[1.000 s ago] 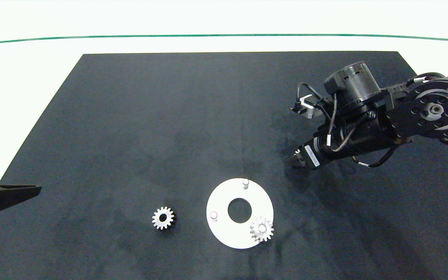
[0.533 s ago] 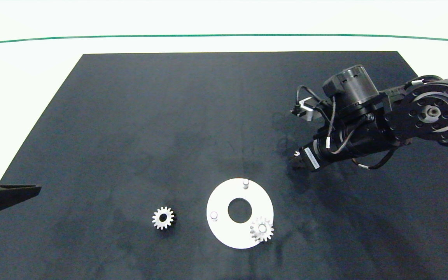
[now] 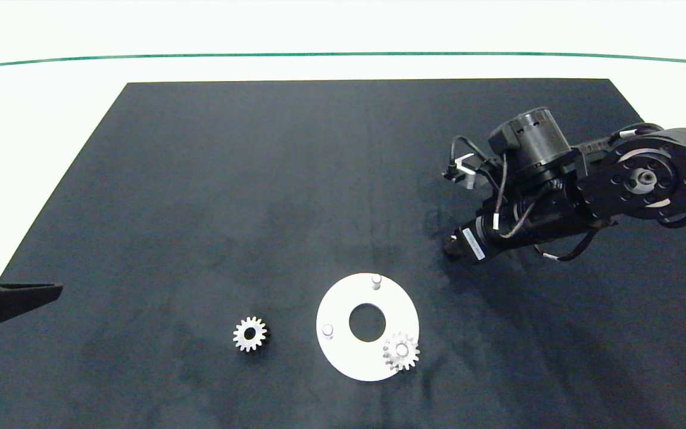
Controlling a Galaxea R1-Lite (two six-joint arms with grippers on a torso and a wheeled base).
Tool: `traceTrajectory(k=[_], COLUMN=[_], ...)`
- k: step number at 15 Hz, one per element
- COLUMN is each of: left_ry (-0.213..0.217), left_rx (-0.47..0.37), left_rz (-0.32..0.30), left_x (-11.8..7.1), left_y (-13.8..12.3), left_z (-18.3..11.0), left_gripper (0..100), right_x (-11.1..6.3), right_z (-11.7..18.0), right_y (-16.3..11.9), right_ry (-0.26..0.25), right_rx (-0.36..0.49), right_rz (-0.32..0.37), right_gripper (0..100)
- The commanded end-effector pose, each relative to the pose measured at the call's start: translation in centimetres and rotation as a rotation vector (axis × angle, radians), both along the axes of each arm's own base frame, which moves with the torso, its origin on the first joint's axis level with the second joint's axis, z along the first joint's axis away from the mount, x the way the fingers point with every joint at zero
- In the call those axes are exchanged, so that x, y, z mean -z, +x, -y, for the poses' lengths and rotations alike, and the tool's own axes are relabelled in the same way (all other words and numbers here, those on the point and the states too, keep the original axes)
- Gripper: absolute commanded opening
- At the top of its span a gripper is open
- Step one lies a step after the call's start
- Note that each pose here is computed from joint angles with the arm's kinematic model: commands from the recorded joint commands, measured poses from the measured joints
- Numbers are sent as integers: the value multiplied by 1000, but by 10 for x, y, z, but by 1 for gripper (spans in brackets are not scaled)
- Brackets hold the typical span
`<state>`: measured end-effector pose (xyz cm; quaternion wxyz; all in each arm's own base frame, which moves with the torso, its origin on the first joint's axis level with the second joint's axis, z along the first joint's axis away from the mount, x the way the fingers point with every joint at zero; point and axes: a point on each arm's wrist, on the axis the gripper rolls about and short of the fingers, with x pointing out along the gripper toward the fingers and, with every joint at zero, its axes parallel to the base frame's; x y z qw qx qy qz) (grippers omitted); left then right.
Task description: Install three planetary gears onto the carrier pins
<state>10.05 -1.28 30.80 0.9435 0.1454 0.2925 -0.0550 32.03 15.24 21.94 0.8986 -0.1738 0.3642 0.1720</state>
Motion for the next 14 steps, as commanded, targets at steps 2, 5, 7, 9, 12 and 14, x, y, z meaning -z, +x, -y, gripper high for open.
traceTrajectory(k=[2, 5, 7, 9, 12, 14], left_ry=[2, 2, 2, 2, 1, -1], left_rx=[0, 0, 0, 0, -5, -8], left_rz=[-4, -3, -3, -3, 1, 19], left_x=[0, 0, 0, 0, 0, -3], left_y=[0, -1, -1, -1, -1, -4], left_z=[0, 0, 0, 0, -1, -1], left_gripper=[100, 100, 100, 100, 100, 100], right_x=[0, 1, -1, -7, -31, -42], right_z=[0, 0, -3, -13, -53, -71], right_y=[-1, -4, -7, -19, -52, -61], right_ry=[-5, -7, -10, -3, 24, 34], right_rx=[1, -5, -14, -54, -198, -242], right_rz=[0, -8, -3, 13, 86, 125], right_gripper=[42, 36, 33, 28, 22, 19])
